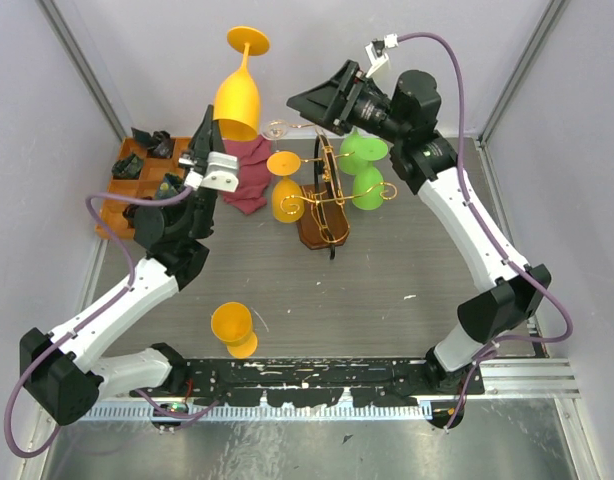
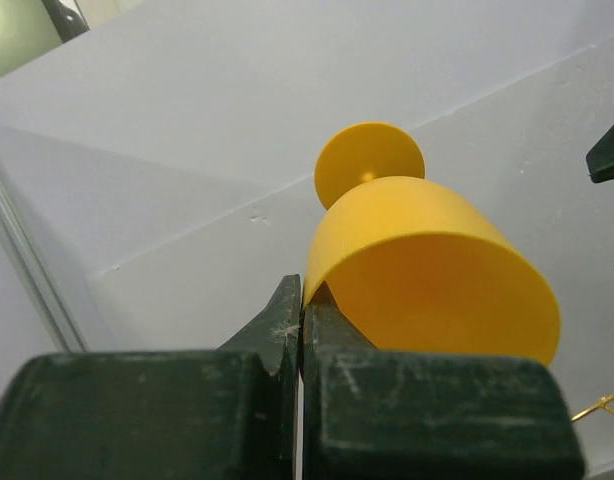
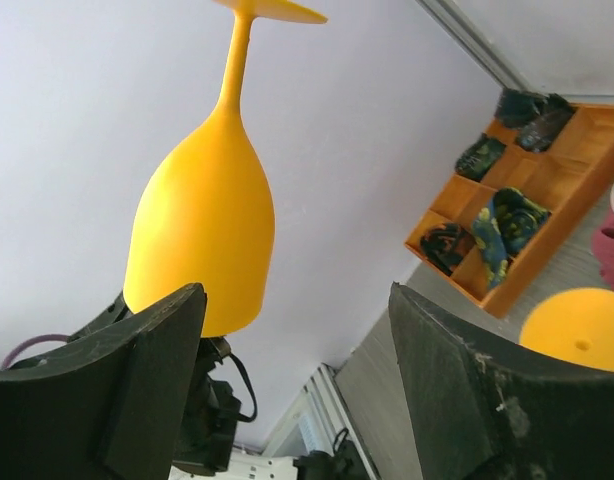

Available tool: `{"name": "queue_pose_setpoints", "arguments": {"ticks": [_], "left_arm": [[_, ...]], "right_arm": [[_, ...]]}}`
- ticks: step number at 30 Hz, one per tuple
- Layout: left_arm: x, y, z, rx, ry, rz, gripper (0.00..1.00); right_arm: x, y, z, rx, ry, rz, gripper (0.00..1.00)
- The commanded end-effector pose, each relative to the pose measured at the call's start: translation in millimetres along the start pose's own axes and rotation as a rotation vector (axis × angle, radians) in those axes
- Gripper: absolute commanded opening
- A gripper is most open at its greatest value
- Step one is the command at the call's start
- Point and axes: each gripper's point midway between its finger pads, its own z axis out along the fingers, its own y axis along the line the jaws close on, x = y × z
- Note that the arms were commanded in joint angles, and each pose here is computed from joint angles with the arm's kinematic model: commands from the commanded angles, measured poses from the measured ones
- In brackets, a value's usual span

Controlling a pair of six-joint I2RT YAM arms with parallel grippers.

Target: Place the wine glass upside down on the wine glass rack

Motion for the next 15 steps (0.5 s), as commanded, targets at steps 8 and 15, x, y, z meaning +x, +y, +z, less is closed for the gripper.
{"name": "queue_pose_setpoints", "arguments": {"ticks": [8, 15], "left_arm": [[-23.0, 32.3, -8.3, -0.152, -0.099, -0.119, 0.0], [-19.2, 29.7, -10.1, -0.153, -0.089, -0.146, 0.0]], "right_arm": [[-31.7, 67.4, 18.2, -0.313, -0.187, -0.082, 0.72], [-36.5, 72.5, 39.2, -0.412, -0.189, -0.048, 0.63]]}}
